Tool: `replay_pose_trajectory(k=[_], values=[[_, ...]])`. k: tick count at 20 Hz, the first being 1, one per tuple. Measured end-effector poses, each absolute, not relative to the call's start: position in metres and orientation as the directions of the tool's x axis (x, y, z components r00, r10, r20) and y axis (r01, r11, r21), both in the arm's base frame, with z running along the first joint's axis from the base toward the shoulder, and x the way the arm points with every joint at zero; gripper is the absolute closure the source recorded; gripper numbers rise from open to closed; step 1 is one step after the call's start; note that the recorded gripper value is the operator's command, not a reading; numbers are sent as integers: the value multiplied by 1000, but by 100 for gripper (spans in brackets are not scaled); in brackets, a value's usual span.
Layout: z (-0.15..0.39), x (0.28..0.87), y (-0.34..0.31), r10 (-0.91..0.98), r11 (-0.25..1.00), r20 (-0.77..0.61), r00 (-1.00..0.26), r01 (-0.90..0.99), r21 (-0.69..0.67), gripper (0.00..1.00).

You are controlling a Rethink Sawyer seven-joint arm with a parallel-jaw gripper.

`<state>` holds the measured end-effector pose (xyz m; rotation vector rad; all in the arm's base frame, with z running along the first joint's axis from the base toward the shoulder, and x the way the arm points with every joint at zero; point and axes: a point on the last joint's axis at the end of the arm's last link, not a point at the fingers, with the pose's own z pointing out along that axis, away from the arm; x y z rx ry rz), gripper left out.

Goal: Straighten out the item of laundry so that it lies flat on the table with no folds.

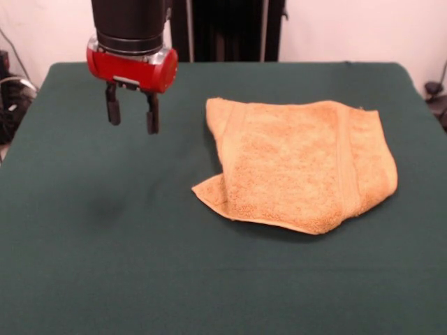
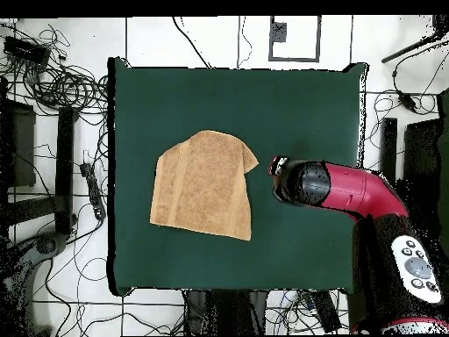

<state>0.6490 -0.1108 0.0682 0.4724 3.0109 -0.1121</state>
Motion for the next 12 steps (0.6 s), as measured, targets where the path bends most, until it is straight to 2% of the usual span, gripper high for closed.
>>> replay_pose_trajectory(k=[12], values=[[68, 651, -88, 265, 960, -101, -959, 272, -66, 0]])
